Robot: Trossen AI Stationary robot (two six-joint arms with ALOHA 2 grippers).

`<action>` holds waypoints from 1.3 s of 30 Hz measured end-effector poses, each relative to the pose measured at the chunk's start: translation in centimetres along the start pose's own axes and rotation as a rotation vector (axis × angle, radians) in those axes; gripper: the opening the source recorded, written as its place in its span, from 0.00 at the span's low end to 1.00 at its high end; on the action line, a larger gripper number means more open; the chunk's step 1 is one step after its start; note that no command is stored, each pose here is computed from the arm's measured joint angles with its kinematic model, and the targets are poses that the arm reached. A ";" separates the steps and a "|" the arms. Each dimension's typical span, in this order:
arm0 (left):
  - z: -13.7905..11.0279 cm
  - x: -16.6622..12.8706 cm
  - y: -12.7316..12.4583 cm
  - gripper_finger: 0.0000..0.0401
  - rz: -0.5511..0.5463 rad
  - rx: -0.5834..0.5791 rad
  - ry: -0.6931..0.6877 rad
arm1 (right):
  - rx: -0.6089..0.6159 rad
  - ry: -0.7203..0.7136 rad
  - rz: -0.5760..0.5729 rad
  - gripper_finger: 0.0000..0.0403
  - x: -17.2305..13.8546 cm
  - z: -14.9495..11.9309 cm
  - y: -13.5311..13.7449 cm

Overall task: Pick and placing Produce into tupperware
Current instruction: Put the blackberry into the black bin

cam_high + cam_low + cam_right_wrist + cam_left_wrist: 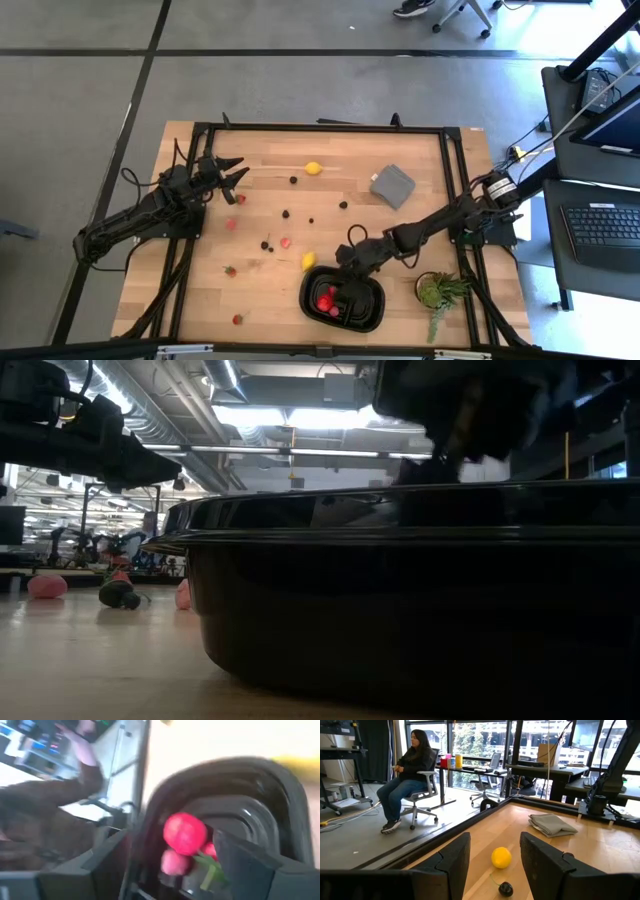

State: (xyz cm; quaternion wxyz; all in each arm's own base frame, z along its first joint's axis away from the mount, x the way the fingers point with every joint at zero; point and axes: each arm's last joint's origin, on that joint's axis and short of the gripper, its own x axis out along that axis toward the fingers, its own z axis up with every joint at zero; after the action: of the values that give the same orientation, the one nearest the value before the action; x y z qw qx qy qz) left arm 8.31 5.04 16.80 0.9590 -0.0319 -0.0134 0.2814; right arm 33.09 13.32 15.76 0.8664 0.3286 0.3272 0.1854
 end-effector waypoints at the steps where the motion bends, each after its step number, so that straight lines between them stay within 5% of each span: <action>1: 0.0 0.0 0.0 0.41 0.000 0.000 0.000 | -0.004 -0.016 0.025 0.72 -0.4 0.6 0.2; 9: 0.0 0.0 0.0 0.41 0.000 0.000 0.000 | -0.236 -0.110 -0.034 0.73 -6.4 5.0 0.7; 16: 0.0 0.0 0.0 0.41 0.000 0.000 0.001 | -0.446 -0.132 -0.433 0.73 -11.1 7.0 -2.2; 24: 0.0 0.0 0.0 0.41 0.000 0.000 0.001 | -0.367 0.046 -0.652 0.73 -13.0 7.1 -7.5; 39: 0.0 0.0 0.0 0.41 0.000 0.027 0.001 | -0.307 0.124 -0.743 0.73 -9.8 6.2 -13.1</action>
State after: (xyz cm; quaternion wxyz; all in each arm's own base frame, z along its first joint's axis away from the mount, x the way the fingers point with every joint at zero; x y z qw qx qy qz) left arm 8.31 5.04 16.78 0.9593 -0.0190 -0.0092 0.2815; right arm 31.77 -4.13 14.60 0.8919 0.0432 0.4441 -0.0742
